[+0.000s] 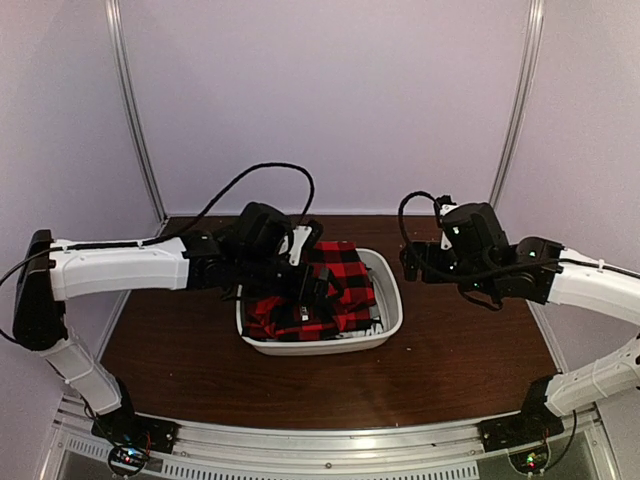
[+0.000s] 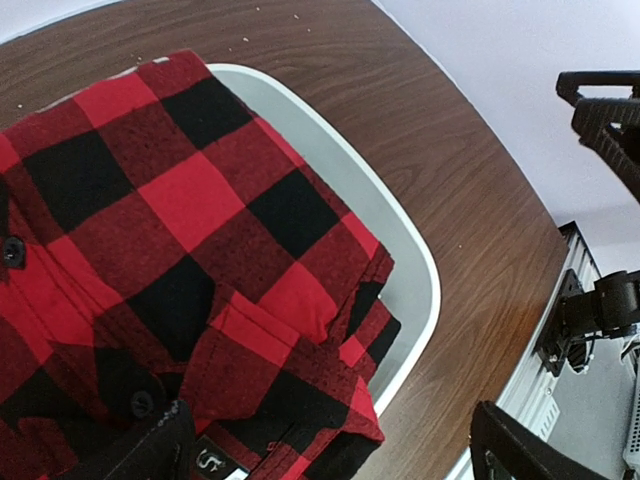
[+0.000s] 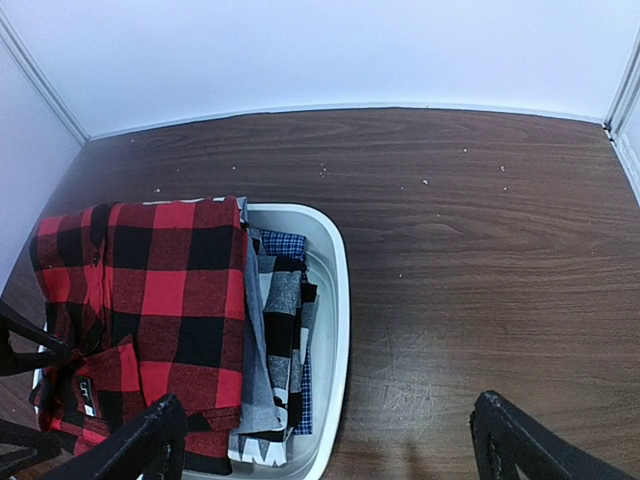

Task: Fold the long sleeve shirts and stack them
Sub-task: Move the bin to the center of the board.

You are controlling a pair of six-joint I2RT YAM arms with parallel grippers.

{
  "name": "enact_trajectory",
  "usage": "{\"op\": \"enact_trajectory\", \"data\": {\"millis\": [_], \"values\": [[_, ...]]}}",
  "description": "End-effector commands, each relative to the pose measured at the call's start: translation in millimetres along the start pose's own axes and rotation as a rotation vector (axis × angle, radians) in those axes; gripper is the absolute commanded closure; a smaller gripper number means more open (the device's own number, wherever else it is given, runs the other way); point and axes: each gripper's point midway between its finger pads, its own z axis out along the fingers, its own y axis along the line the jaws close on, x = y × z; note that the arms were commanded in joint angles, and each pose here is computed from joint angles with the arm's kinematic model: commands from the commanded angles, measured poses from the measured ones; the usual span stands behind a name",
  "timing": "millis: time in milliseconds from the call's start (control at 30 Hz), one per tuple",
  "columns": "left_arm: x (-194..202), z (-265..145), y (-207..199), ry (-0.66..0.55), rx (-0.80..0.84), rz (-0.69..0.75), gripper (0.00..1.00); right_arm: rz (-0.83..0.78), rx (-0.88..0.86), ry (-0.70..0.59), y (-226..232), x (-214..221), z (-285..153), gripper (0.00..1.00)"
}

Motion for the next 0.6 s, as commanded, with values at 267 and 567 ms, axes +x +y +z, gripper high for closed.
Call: {"op": "enact_trajectory", "data": {"millis": [267, 567], "values": [[5, 55, -36, 0.036, 0.093, -0.035, 0.02, 0.024, 0.034, -0.014, -14, 5, -7, 0.00], [21, 82, 13, 0.049, -0.059, -0.155, 0.02, 0.044, 0.023, 0.007, -17, 17, -5, 0.00]]}}
